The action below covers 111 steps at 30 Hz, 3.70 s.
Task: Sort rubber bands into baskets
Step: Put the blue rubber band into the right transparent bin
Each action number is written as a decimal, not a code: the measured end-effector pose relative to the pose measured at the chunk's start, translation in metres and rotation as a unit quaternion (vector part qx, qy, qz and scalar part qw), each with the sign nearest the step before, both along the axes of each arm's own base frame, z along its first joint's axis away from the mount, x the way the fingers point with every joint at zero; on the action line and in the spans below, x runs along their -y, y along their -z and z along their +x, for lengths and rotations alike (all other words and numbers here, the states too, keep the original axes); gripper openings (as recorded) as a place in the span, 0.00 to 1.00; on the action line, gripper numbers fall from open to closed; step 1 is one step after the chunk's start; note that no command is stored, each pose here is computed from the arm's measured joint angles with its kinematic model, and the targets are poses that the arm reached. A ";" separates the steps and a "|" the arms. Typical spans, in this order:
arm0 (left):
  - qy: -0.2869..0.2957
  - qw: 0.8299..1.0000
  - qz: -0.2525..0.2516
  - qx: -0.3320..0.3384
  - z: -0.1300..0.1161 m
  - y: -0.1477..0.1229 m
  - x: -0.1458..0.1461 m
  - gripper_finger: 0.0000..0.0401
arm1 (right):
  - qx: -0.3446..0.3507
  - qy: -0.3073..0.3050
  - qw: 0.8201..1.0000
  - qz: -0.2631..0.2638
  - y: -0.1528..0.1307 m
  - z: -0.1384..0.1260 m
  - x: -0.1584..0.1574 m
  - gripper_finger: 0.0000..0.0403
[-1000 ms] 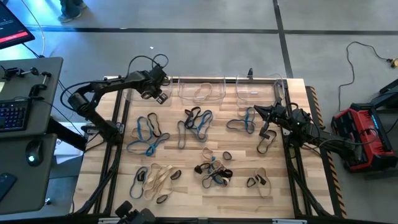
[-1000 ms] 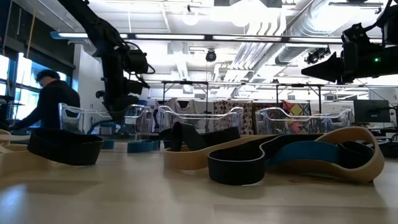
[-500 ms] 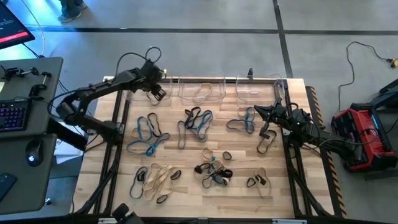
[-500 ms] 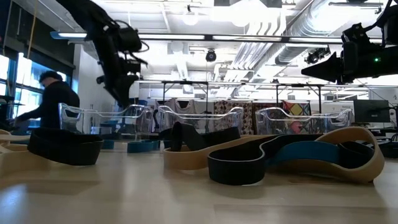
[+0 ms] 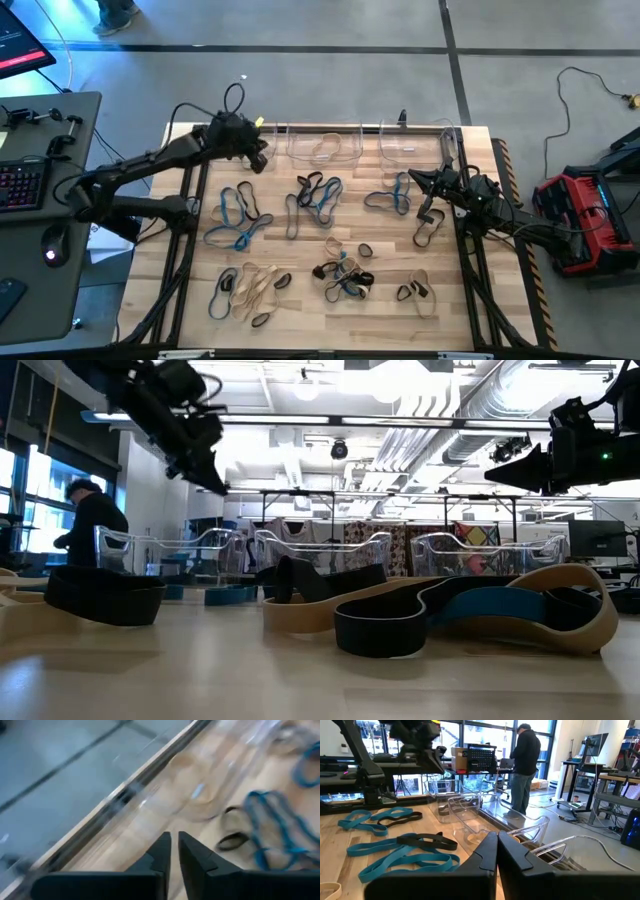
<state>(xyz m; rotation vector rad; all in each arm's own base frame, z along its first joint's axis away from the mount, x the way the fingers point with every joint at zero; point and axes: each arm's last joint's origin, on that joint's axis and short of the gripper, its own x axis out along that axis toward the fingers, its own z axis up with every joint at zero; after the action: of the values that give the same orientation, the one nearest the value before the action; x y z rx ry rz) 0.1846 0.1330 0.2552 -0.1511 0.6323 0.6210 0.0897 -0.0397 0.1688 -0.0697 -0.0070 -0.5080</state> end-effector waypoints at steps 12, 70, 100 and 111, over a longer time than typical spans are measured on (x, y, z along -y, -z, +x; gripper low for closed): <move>0.159 0.976 0.085 0.124 0.027 0.011 0.062 0.00 | 0.000 0.000 1.000 0.000 0.000 0.000 0.000 0.00; 0.238 0.946 0.102 0.197 0.011 0.062 0.082 0.00 | 0.077 -0.112 0.978 0.160 -0.012 0.029 -0.015 0.00; 0.238 0.946 0.103 0.196 0.011 0.063 0.082 0.00 | -0.200 -0.124 0.954 0.187 -0.020 0.194 -0.045 0.34; 0.238 0.946 0.103 0.196 0.011 0.063 0.082 0.00 | -0.265 -0.132 0.938 0.182 0.013 0.240 -0.060 0.34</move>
<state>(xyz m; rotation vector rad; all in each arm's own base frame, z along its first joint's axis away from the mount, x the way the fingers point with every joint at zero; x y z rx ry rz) 0.1959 0.0513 0.1926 0.0745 0.1988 0.1742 0.3297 0.0207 0.1553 0.1573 0.5991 -0.2018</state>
